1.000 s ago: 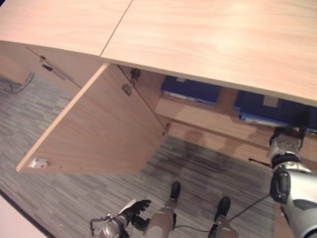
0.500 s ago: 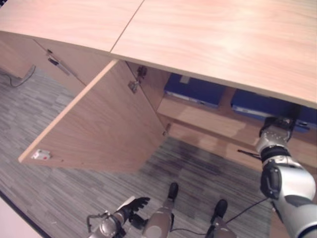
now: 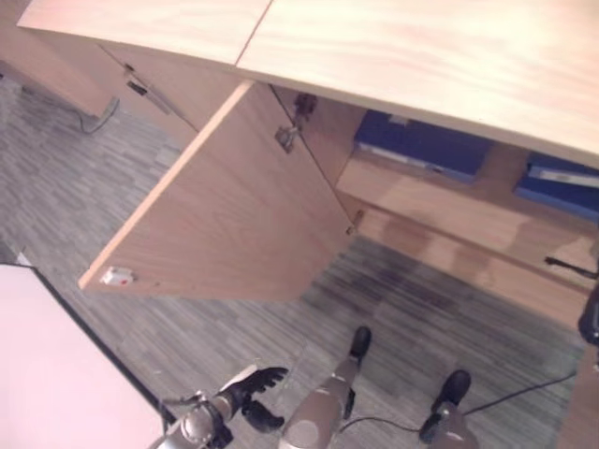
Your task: Put the empty folder in the office cabinet
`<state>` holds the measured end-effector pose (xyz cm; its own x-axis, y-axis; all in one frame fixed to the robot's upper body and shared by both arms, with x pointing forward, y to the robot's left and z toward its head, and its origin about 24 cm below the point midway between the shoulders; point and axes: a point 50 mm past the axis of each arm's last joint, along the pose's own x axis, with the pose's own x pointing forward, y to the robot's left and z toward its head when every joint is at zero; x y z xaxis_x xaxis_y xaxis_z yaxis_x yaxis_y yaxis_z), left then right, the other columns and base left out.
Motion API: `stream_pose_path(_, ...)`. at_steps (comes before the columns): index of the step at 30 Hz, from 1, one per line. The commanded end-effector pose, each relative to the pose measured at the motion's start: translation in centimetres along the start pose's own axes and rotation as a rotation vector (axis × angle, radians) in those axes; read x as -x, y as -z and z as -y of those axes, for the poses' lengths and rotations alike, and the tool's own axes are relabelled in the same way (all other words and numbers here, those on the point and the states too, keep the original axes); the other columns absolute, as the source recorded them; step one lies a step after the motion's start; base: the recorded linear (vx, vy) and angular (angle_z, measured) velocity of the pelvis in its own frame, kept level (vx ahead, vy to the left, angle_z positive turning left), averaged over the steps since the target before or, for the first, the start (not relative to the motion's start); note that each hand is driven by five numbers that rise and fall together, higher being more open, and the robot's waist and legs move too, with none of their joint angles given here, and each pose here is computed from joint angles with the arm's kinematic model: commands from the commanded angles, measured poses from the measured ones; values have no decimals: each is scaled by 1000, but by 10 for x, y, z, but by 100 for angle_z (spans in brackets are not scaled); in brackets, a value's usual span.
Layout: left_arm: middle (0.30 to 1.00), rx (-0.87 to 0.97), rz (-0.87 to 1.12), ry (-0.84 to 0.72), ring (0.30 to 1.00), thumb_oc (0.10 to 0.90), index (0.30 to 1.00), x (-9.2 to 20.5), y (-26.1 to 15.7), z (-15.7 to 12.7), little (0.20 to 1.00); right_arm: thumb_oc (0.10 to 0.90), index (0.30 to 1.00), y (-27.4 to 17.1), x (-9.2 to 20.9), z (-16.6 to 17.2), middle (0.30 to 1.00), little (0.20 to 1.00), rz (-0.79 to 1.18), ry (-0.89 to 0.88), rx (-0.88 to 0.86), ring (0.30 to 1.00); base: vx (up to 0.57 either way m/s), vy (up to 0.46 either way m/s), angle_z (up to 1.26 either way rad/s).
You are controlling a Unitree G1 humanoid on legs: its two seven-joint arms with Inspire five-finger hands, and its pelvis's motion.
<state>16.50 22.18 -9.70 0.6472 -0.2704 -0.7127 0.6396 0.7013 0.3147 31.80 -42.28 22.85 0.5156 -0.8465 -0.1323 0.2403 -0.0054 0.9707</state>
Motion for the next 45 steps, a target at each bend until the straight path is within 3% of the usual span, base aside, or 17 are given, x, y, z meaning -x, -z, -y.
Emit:
stream_pose_path(1, 900, -3, -49, -44, 900, 800, 900, 12, 15, -17, 900, 400, 300, -40, 10, -73, 300, 300, 132, -272, 103, 300, -35, -5, 15)
stream_pose_path(5, 900, 40, -65, -73, 900, 800, 900, 13, 20, -17, 900, 400, 300, -44, 20, -100, 300, 300, 160, -336, 94, 300, 36, -6, 14)
stream_pose_path(15, 900, 86, -56, -110, 900, 800, 900, 17, 21, -20, 900, 400, 300, -43, 27, -113, 300, 300, 183, -353, 117, 300, 35, -18, 9)
stream_pose_path(16, 900, 86, -54, -106, 900, 800, 900, 17, 21, -19, 900, 573, 559, -42, 27, -113, 559, 559, 181, -351, 123, 559, 24, -10, 6)
stream_pose_path(17, 900, 83, -54, -100, 900, 800, 900, 18, 20, -19, 900, 800, 900, -40, 25, -110, 900, 900, 176, -337, 134, 900, 20, -5, 4)
stream_pose_path(30, 900, 35, -160, -145, 900, 800, 900, 23, 34, -36, 900, 800, 900, -34, 6, -55, 900, 900, 58, 31, 374, 900, -2, -9, -1)
stream_pose_path(33, 900, 37, -185, -155, 900, 800, 900, 25, 40, -38, 900, 800, 900, -35, 5, -53, 900, 900, 49, 42, 385, 900, 5, -28, 3)
stream_pose_path(36, 900, 8, -297, -146, 900, 800, 900, 25, 58, -33, 900, 800, 900, -36, 4, -51, 900, 900, 44, 60, 433, 900, 38, -39, 7)
stream_pose_path(45, 900, 85, -349, -131, 900, 800, 900, 17, 66, -6, 900, 800, 900, -31, 0, -30, 900, 900, 52, 103, 528, 900, 76, -39, 3)
